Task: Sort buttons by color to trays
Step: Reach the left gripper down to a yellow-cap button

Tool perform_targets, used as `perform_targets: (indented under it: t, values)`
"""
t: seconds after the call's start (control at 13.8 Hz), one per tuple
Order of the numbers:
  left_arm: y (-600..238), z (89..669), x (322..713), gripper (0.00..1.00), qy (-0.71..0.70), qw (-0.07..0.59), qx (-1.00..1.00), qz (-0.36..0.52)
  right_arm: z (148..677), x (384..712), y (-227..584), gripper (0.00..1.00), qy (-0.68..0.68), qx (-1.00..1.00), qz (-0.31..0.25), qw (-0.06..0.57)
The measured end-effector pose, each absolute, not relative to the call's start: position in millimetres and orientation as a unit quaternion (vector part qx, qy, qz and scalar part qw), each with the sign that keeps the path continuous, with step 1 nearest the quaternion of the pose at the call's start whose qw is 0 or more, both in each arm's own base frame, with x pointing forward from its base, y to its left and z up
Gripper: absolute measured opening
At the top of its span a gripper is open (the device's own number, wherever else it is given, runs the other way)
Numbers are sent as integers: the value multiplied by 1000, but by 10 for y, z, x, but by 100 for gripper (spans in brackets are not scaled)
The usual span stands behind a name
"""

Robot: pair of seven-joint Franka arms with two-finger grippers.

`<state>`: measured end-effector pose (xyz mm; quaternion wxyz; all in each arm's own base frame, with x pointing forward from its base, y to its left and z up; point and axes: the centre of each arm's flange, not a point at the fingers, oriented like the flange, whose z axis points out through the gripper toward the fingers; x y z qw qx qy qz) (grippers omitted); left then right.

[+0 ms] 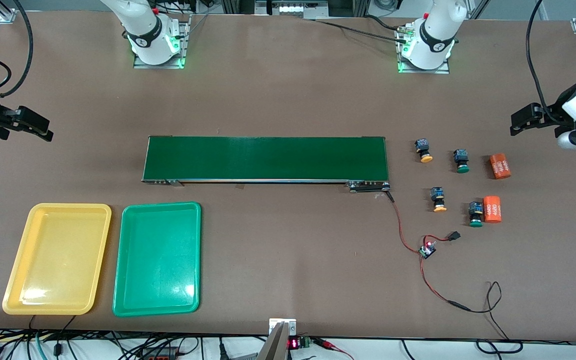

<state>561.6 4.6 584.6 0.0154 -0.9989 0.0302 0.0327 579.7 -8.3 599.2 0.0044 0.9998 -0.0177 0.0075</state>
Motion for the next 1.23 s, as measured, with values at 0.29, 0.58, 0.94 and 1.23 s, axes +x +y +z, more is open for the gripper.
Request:
perform_targets:
  t: [0.29, 0.58, 0.94, 1.23]
  values:
    - [31, 5838, 5631, 100, 31, 16, -999, 33, 5992, 5797, -88, 100, -18, 1000, 7, 4]
    - [23, 5827, 5638, 100, 32, 16, -999, 34, 5992, 5797, -88, 100, -18, 1000, 7, 4]
    - [18, 5634, 5665, 100, 31, 16, -997, 67, 5994, 5798, -80, 100, -17, 1000, 8, 4]
    - [35, 5156, 5746, 100, 29, 17, -990, 135, 5996, 5798, -81, 100, -17, 1000, 8, 4]
